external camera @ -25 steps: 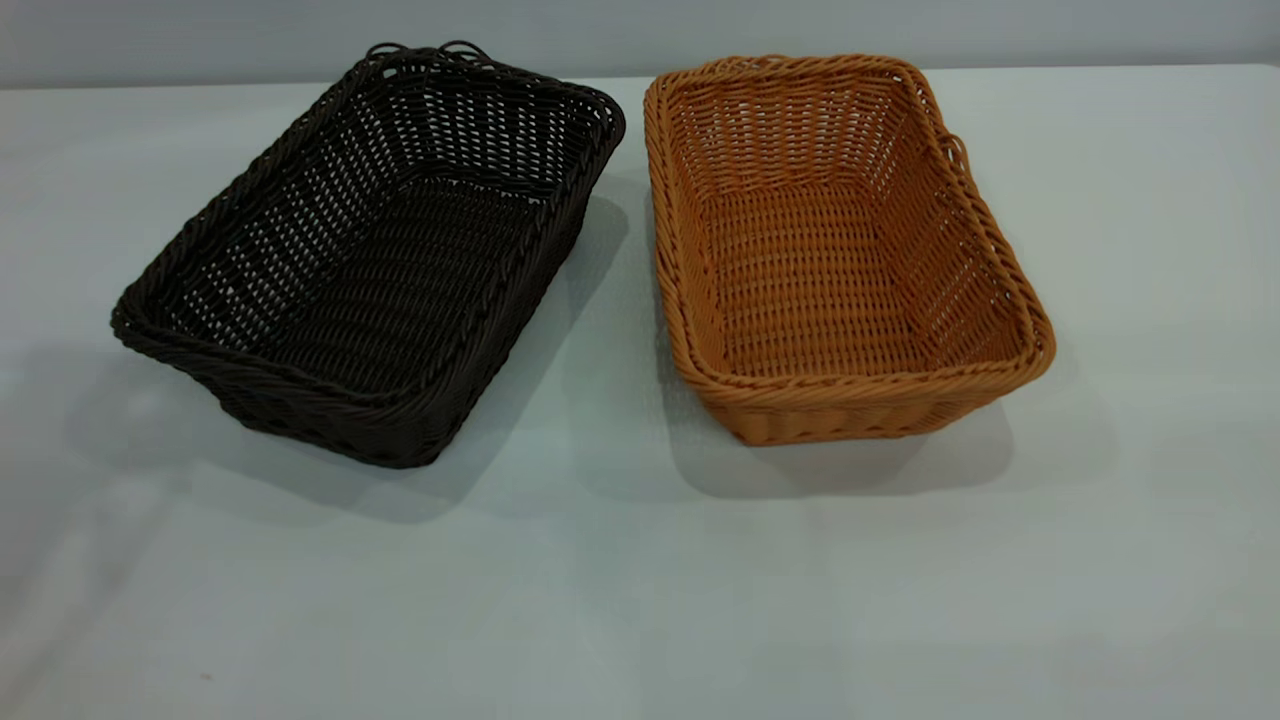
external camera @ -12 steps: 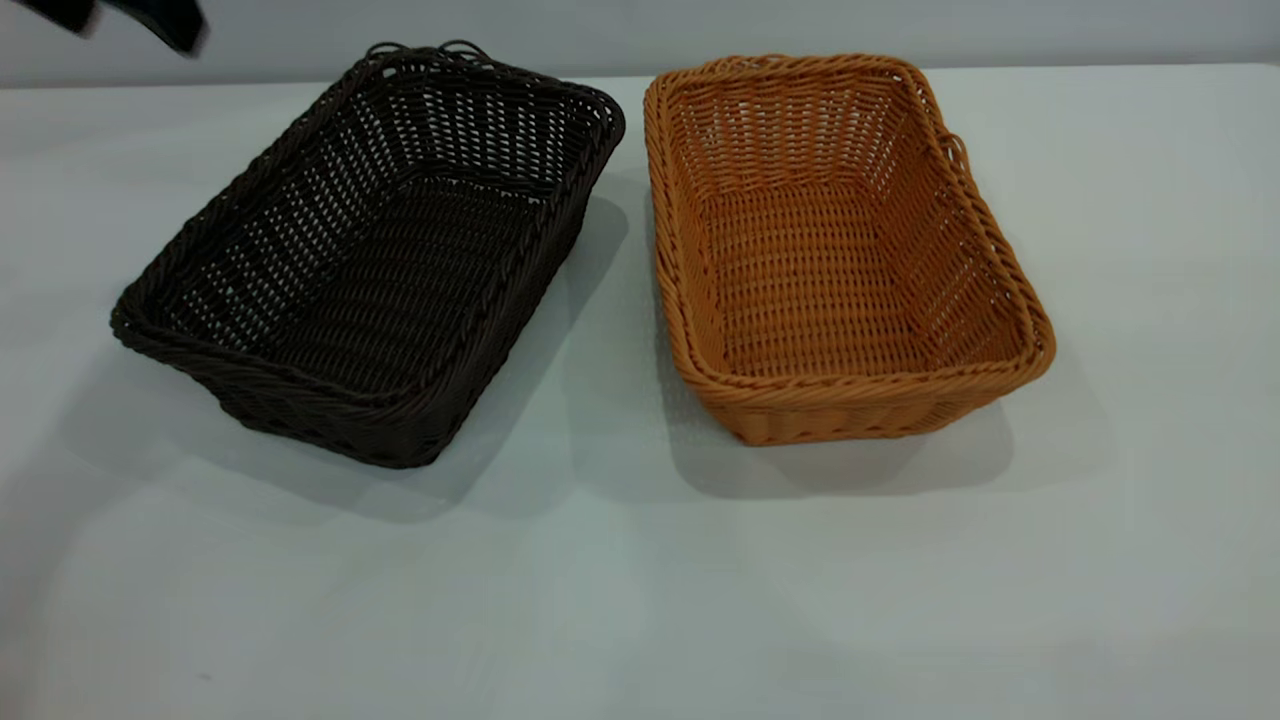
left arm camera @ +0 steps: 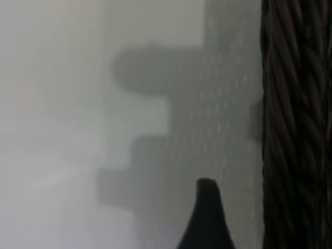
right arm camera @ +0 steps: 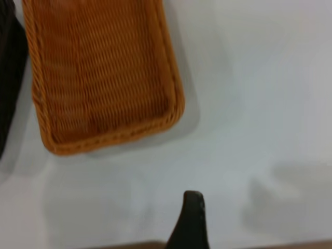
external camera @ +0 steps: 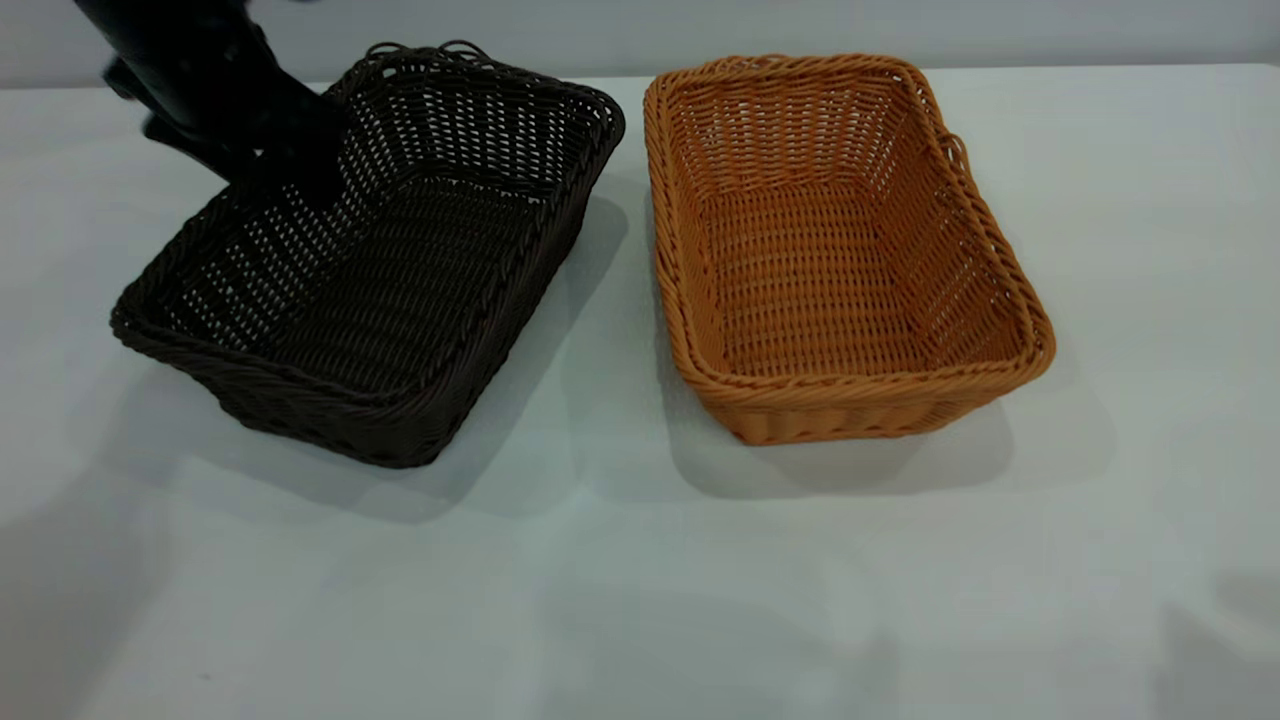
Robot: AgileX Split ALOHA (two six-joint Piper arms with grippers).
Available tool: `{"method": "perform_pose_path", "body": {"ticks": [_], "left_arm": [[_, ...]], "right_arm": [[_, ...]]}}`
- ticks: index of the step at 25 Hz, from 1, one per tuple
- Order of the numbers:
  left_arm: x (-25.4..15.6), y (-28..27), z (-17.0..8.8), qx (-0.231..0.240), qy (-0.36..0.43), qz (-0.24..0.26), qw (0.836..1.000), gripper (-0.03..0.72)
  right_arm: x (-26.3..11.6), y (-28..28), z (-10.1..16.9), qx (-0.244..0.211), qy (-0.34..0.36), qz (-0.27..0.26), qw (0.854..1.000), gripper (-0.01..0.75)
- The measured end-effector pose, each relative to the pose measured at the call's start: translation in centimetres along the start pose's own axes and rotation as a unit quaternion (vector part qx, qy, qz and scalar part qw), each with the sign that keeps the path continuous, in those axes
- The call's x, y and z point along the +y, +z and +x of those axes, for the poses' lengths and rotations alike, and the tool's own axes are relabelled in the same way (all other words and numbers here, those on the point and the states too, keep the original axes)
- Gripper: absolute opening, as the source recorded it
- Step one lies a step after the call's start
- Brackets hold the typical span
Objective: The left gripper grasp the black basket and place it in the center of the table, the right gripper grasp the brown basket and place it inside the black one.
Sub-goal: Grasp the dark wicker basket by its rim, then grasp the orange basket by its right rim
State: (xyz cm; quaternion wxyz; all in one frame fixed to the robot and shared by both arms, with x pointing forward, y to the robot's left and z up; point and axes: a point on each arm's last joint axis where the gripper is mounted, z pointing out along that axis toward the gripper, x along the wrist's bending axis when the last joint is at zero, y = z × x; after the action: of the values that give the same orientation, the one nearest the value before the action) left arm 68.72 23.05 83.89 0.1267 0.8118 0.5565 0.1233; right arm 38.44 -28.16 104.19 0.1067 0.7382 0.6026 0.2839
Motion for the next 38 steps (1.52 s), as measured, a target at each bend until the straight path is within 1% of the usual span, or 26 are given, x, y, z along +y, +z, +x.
{"method": "perform_pose_path", "body": {"ticks": [2,4,7,9,10,11,15,19,22,26,31,36,38], "left_arm": [[-0.1,1.2,0.0,-0.002,0.000,0.006,1.000,0.477],[-0.6,2.3,-0.1,-0.004,-0.001,0.018,1.000,0.410],[-0.9,3.0,-0.1,-0.005,-0.002,0.022,1.000,0.267],[-0.6,2.8,-0.1,-0.004,0.003,0.014,1.000,0.209],[-0.4,2.7,-0.1,-0.005,0.011,0.014,1.000,0.124],[-0.2,2.4,-0.1,-0.006,0.015,0.013,1.000,0.087],[1.3,0.1,0.2,-0.004,0.040,-0.003,0.999,0.085],[2.4,-2.5,0.7,0.011,0.062,-0.032,0.998,0.084],[3.1,-4.4,1.1,0.018,0.067,-0.047,0.996,0.084],[3.6,-5.2,1.4,0.026,0.067,-0.073,0.995,0.083],[3.7,-5.2,1.4,0.027,0.067,-0.076,0.994,0.084],[3.7,-5.2,1.4,0.029,0.071,-0.079,0.994,0.083],[3.8,-5.2,1.4,0.030,0.078,-0.080,0.993,0.083]], "right_arm": [[0.5,1.5,0.0,0.003,0.008,0.026,1.000,0.594],[0.9,3.1,0.1,0.009,0.019,0.049,0.999,0.594],[1.5,5.4,0.2,0.025,0.032,0.076,0.996,0.594],[1.8,6.9,0.2,0.036,0.045,0.090,0.994,0.594],[1.9,7.8,0.3,0.042,0.052,0.099,0.993,0.594],[2.1,8.5,0.3,0.049,0.059,0.109,0.991,0.594],[2.8,11.8,1.1,0.070,0.073,0.141,0.985,0.594],[3.1,15.4,3.4,0.080,0.068,0.170,0.980,0.594],[2.9,18.6,4.4,0.077,0.124,0.195,0.970,0.594],[2.3,22.0,4.3,0.070,0.205,0.228,0.949,0.591],[1.3,25.6,3.9,0.058,0.278,0.262,0.922,0.581],[0.3,28.5,3.5,0.044,0.371,0.273,0.887,0.581],[0.0,29.4,3.3,0.039,0.399,0.271,0.875,0.577]]}}
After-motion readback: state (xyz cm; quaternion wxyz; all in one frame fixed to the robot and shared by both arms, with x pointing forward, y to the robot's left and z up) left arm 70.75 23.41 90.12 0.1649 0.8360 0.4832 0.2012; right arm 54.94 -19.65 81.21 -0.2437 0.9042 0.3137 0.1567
